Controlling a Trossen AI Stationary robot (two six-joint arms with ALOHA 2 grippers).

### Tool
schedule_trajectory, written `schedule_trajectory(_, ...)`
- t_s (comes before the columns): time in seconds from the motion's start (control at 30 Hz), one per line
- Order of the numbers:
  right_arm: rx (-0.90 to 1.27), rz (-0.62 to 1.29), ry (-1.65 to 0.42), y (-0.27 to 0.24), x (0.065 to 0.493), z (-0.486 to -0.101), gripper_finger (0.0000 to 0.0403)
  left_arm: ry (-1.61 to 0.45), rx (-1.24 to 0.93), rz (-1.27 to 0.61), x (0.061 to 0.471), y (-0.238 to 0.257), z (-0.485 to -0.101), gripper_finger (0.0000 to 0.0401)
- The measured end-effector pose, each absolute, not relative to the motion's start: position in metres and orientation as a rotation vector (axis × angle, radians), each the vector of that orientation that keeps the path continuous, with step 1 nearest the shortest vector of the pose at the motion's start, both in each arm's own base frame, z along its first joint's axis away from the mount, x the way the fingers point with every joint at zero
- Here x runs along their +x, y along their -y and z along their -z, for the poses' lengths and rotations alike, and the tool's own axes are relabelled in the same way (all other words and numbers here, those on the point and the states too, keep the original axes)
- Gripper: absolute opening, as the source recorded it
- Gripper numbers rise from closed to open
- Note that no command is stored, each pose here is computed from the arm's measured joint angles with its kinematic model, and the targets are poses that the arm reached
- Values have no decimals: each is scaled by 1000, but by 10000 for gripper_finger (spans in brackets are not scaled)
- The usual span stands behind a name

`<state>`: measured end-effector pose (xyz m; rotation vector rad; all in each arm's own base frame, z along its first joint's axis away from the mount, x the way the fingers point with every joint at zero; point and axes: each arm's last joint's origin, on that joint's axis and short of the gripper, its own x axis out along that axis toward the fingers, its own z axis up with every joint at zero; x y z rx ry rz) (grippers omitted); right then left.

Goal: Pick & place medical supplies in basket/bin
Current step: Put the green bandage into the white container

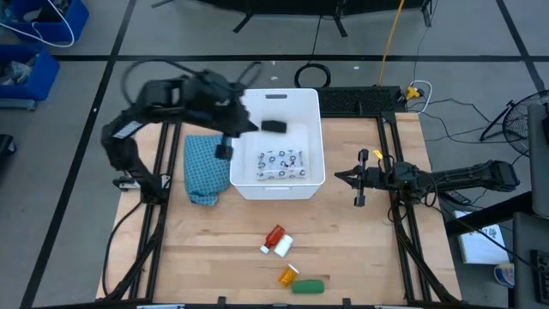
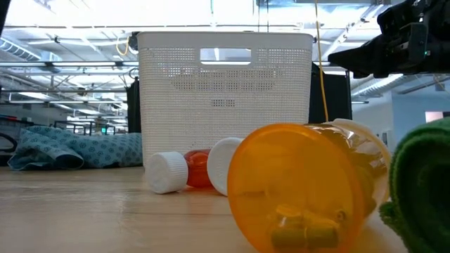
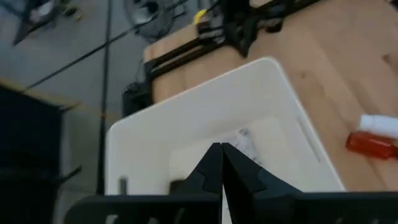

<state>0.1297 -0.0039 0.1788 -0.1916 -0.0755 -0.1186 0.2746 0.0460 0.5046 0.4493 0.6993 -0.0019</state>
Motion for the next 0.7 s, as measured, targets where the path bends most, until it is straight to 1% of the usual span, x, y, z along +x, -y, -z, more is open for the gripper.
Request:
schedule_trajectory(0.13,-172,117,76,4,130,-179,0,-712,439,-44,247,-45,-514,1)
schedule_trajectory(0.3,-164,118,87,4,130,-180,0,-601,430,109,217,-46,-521,1)
schedule_trajectory(0.4,-152,118,88,4,130,-180,0,-516,426,112,202,-50,-520,1)
schedule_trajectory(0.53,-138,116,89,4,130,-180,0,-475,386,55,183,-55,-503,1)
schedule_trajectory(0.63,-139,117,89,4,130,-180,0,-396,333,39,175,-55,-483,1)
schedule_trajectory(0.7,-138,117,89,4,130,-180,0,-339,278,-14,174,-55,-467,1)
